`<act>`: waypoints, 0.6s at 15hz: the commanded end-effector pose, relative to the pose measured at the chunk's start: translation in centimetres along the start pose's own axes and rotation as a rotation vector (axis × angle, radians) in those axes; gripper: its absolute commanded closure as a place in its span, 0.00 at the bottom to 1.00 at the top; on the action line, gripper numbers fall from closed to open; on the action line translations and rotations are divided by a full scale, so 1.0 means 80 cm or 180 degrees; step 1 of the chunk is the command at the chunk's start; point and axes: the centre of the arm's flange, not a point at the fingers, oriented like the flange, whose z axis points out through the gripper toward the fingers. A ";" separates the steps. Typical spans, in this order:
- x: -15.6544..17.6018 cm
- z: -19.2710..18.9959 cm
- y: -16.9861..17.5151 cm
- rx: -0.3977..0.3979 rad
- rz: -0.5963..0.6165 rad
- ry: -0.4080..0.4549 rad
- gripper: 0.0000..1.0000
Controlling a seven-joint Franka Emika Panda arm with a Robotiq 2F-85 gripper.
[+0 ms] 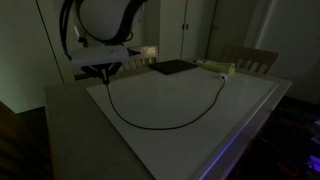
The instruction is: Coil the phone charger once
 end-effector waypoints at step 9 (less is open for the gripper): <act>0.050 0.029 0.088 -0.0483 0.1240 0.0498 0.90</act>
